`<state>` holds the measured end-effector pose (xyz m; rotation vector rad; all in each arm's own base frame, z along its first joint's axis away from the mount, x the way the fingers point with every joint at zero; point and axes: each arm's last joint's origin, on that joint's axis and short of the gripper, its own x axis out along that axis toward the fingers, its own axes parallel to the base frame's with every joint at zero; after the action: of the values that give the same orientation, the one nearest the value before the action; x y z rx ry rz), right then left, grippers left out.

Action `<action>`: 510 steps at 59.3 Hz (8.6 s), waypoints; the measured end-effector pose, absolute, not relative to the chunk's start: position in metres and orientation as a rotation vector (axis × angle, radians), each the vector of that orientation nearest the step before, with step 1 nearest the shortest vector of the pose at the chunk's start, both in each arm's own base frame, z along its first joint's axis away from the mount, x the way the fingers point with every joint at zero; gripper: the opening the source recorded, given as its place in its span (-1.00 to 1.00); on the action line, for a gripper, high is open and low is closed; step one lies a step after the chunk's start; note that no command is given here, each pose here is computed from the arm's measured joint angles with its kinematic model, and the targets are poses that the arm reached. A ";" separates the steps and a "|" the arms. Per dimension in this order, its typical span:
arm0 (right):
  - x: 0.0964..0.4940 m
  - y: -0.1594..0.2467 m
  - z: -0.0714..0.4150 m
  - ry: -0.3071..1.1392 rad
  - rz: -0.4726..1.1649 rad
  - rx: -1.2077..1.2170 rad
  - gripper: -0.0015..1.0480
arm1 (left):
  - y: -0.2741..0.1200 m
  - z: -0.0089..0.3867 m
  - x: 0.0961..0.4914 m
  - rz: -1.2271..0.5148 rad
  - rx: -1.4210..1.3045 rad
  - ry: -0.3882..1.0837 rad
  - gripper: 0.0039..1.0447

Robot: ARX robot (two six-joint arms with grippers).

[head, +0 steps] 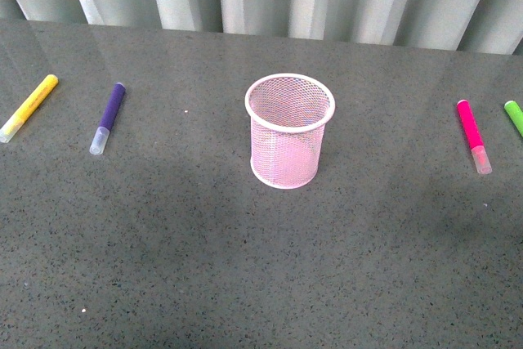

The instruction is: Insert purple and pink pens into pink cup

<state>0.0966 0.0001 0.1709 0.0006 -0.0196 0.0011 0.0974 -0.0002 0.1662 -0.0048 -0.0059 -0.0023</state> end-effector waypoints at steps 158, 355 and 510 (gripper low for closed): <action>0.097 0.000 0.171 -0.020 0.001 0.001 0.87 | -0.026 0.078 0.460 -0.139 0.043 1.019 0.88; 0.097 0.000 0.171 -0.020 0.001 0.001 0.87 | -0.185 0.104 0.307 -0.401 -0.306 0.420 0.77; 0.097 0.000 0.171 -0.019 0.000 0.001 0.87 | 0.000 0.169 0.109 0.000 -0.007 -0.012 -0.94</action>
<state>0.0965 0.0001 0.1709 0.0006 -0.0189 0.0004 0.1091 -0.0002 0.1692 -0.0075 -0.0120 0.0003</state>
